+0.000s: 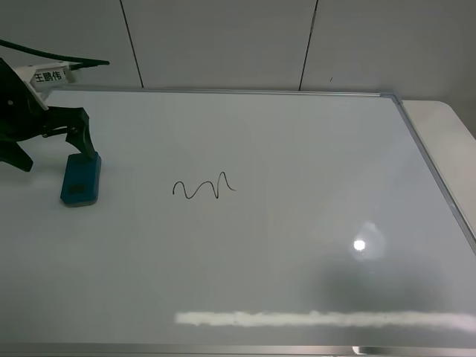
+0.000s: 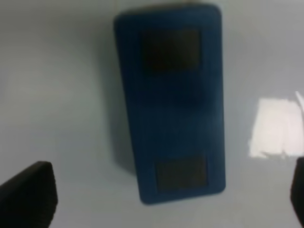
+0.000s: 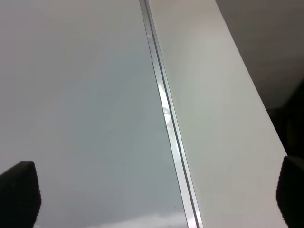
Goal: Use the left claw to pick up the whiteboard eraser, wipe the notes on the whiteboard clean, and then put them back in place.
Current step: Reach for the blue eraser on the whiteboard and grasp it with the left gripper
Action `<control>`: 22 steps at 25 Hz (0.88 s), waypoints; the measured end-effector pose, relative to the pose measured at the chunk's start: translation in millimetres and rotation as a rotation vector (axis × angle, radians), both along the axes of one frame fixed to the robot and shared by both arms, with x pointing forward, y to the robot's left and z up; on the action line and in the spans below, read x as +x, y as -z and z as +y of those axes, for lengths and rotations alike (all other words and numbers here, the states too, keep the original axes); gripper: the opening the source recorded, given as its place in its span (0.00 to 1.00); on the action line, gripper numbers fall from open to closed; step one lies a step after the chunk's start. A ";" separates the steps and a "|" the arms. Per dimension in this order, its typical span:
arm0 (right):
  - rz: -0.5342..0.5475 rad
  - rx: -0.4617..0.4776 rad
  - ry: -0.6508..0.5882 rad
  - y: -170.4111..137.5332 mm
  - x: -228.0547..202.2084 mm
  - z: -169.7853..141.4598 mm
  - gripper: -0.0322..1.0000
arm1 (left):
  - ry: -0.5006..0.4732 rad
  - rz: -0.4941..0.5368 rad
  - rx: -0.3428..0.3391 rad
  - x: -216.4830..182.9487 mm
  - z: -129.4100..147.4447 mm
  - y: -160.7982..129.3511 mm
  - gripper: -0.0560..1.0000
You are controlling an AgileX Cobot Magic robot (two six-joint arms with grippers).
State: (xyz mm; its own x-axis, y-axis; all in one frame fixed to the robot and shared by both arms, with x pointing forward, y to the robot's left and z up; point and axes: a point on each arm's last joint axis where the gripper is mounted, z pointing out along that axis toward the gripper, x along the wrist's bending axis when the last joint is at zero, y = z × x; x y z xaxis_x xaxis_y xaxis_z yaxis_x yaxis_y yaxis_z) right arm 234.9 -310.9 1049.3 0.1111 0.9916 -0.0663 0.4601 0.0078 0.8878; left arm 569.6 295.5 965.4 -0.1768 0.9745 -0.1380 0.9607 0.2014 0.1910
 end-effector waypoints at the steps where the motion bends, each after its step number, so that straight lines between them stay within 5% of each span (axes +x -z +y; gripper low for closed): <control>1: 0.000 0.000 0.000 0.0 0.0 0.0 0.99 | -0.002 -0.011 0.001 1.7 0.1 1.2 0.99; 22: 0.000 0.000 0.000 0.0 0.0 0.0 0.99 | 0.039 0.026 0.034 17.6 -7.2 50.4 0.99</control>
